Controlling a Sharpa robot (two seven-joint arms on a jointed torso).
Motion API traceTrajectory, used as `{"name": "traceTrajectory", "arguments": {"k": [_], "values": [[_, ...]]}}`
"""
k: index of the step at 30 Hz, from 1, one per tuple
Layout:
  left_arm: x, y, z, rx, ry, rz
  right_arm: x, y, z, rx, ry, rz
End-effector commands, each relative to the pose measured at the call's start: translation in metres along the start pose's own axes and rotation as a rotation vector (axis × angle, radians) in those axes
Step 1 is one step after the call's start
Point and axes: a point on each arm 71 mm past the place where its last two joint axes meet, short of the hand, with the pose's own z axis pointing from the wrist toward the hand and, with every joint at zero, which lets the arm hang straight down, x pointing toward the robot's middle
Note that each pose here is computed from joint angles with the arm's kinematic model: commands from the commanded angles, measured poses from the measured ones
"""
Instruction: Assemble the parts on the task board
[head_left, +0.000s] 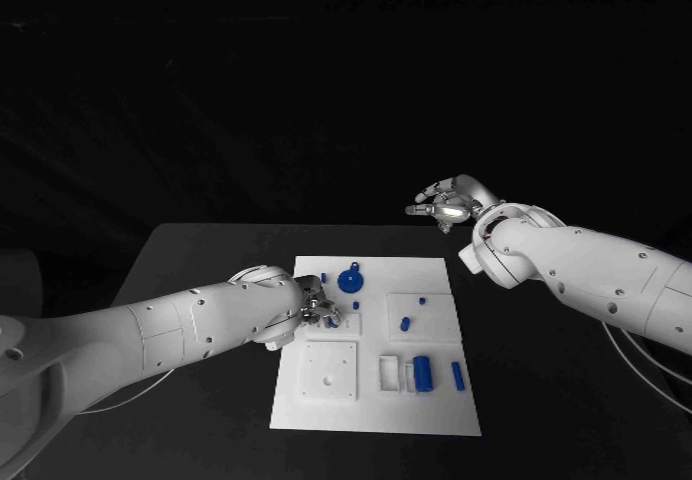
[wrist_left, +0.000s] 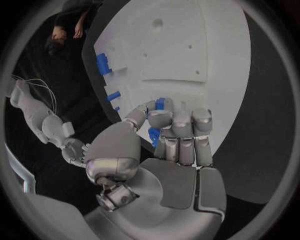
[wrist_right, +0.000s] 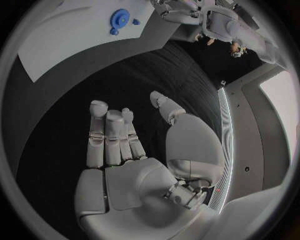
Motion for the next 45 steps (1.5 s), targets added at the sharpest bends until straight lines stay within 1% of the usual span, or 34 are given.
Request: {"name": "traceTrajectory", "arguments": {"k": [1, 14, 21, 33, 45], "values": [[0.0043, -0.0023, 0.0001, 0.006, 0.032, 0.024, 0.001, 0.0005, 0.0, -0.006, 0.012, -0.002], [0.0032, -0.0001, -0.0001, 0.002, 0.026, 0.027, 0.001, 0.0001, 0.0, -0.005, 0.012, -0.002], [0.0032, -0.0004, -0.0001, 0.002, 0.024, 0.027, 0.0016, -0.0001, 0.0001, -0.004, 0.013, -0.002], [0.0036, -0.0024, 0.0008, 0.003, 0.028, 0.03, 0.0023, -0.0003, 0.0001, -0.004, 0.014, -0.002], [0.0049, -0.0067, 0.0031, 0.007, 0.038, 0.037, 0.0025, 0.0, 0.0, -0.005, 0.015, -0.002]]}}
